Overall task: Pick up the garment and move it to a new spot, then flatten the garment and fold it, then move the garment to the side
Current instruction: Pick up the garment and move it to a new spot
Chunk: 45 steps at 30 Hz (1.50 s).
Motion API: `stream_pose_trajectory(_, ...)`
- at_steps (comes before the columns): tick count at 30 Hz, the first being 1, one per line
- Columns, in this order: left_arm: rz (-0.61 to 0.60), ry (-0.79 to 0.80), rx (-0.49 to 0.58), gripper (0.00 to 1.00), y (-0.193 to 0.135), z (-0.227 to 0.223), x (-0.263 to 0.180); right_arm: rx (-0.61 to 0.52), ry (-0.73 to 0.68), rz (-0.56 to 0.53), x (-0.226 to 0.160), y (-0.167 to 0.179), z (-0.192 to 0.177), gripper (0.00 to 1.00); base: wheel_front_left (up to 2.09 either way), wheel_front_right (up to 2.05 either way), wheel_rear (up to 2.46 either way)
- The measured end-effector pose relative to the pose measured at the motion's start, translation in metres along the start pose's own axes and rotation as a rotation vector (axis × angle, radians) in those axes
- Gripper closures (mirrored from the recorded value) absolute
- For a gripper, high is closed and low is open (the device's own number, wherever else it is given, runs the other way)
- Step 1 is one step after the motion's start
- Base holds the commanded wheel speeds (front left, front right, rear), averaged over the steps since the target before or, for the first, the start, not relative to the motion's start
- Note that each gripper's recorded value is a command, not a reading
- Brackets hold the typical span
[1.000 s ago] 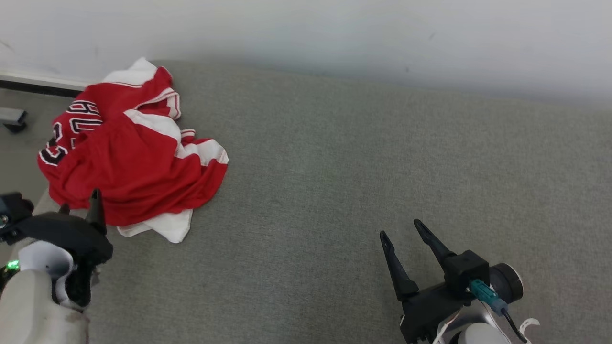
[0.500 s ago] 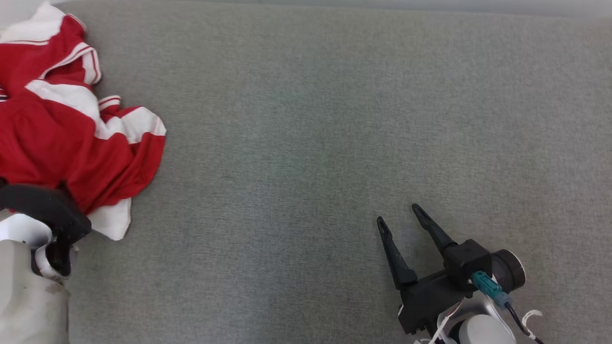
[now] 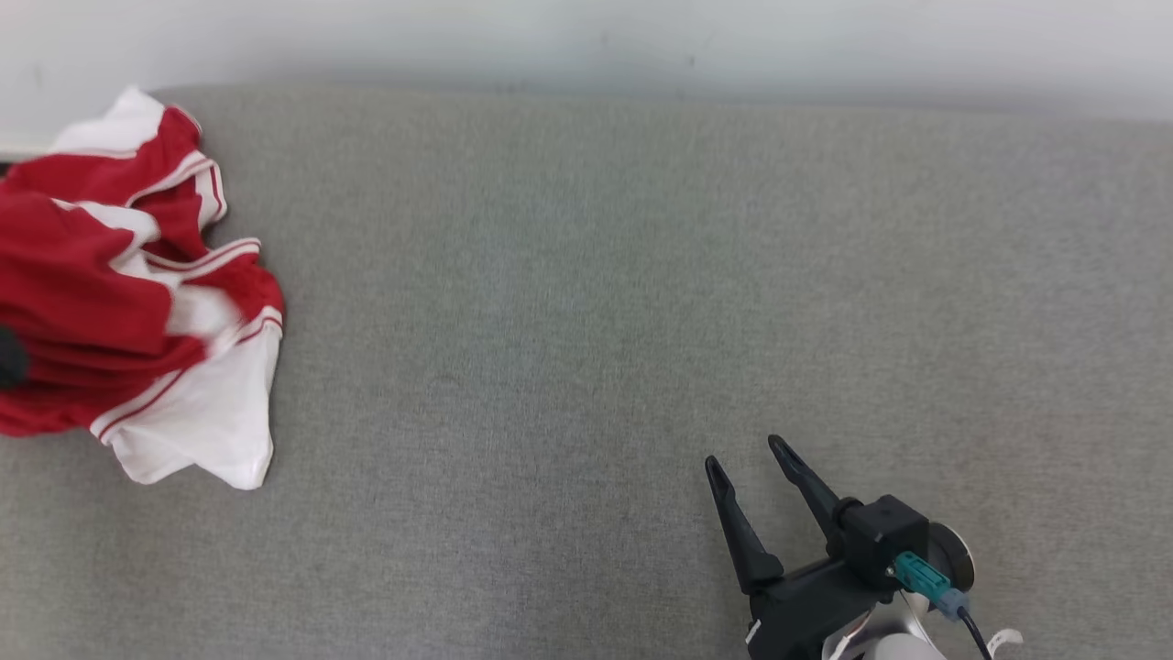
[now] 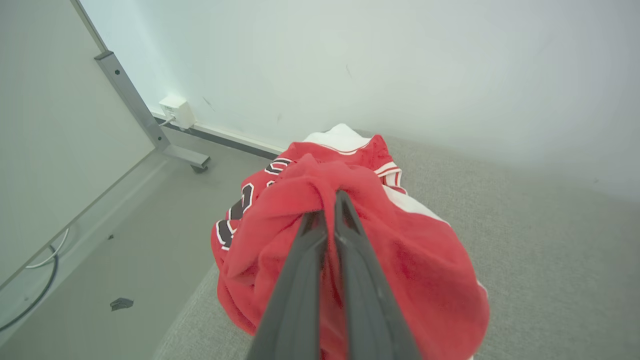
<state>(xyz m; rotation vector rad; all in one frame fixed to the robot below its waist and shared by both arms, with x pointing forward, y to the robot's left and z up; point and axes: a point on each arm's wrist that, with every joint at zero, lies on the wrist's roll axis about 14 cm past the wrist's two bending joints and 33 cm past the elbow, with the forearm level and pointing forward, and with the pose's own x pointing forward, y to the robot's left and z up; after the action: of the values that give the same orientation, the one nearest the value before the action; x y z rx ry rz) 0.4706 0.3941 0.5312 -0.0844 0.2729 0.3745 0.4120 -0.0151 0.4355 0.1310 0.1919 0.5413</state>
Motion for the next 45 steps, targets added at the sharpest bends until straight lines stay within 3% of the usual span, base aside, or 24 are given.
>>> stream_pose_trajectory(4, -0.084, -0.21, 0.01, 1.0, -0.016, 0.078, -0.019, 0.011, -0.038, -0.015, -0.011, 0.001, 0.011, 0.0, 0.0, 0.0, 0.0)
stream_pose_trajectory(9, -0.205, -0.384, 0.033, 1.0, -0.052, 0.141, -0.054, 0.019, -0.061, -0.049, -0.033, 0.0, 0.016, 0.0, 0.0, 0.0, 0.0)
stream_pose_trajectory(14, -0.377, -0.478, 0.016, 1.0, -0.113, 0.173, -0.085, 0.013, -0.103, -0.103, -0.052, -0.01, 0.027, 0.0, 0.0, 0.0, 0.0)
stream_pose_trajectory(20, -0.592, -0.522, -0.026, 1.0, -0.197, 0.182, -0.111, -0.009, -0.149, -0.188, -0.077, -0.031, 0.04, 0.0, 0.0, 0.0, 0.0)
stream_pose_trajectory(22, -0.711, -0.491, -0.051, 1.0, -0.246, 0.168, -0.12, -0.017, -0.168, -0.25, -0.091, -0.047, 0.045, 0.0, 0.0, 0.0, 0.0)
stream_pose_trajectory(30, -0.962, -0.38, -0.083, 1.0, -0.357, 0.115, -0.142, -0.013, -0.18, -0.413, -0.132, -0.085, 0.044, 0.0, 0.0, 0.0, 0.0)
stream_pose_trajectory(35, -1.05, -0.225, -0.034, 1.0, -0.404, 0.046, -0.146, 0.001, -0.183, -0.48, -0.15, -0.099, 0.042, 0.0, 0.0, 0.0, 0.0)
stream_pose_trajectory(39, -1.081, -0.039, 0.052, 1.0, -0.423, -0.035, -0.148, 0.015, -0.174, -0.521, -0.159, -0.107, 0.036, 0.0, 0.0, 0.0, 0.0)
stream_pose_trajectory(40, -1.076, 0.004, 0.069, 0.96, -0.423, -0.054, -0.147, 0.017, -0.171, -0.528, -0.16, -0.109, 0.035, 0.0, 0.0, 0.0, 0.0)
stream_pose_trajectory(41, -1.075, 0.035, 0.087, 0.65, -0.423, -0.068, -0.147, 0.019, -0.166, -0.534, -0.161, -0.111, 0.033, 0.0, 0.0, 0.0, 0.0)
stream_pose_trajectory(42, -1.069, 0.058, 0.097, 0.0, -0.421, -0.08, -0.146, 0.022, -0.162, -0.541, -0.162, -0.113, 0.032, 0.0, 0.0, 0.0, 0.0)
stream_pose_trajectory(45, -1.05, 0.068, 0.097, 0.0, -0.417, -0.094, -0.145, 0.027, -0.159, -0.552, -0.162, -0.117, 0.03, 0.0, 0.0, 0.0, 0.0)
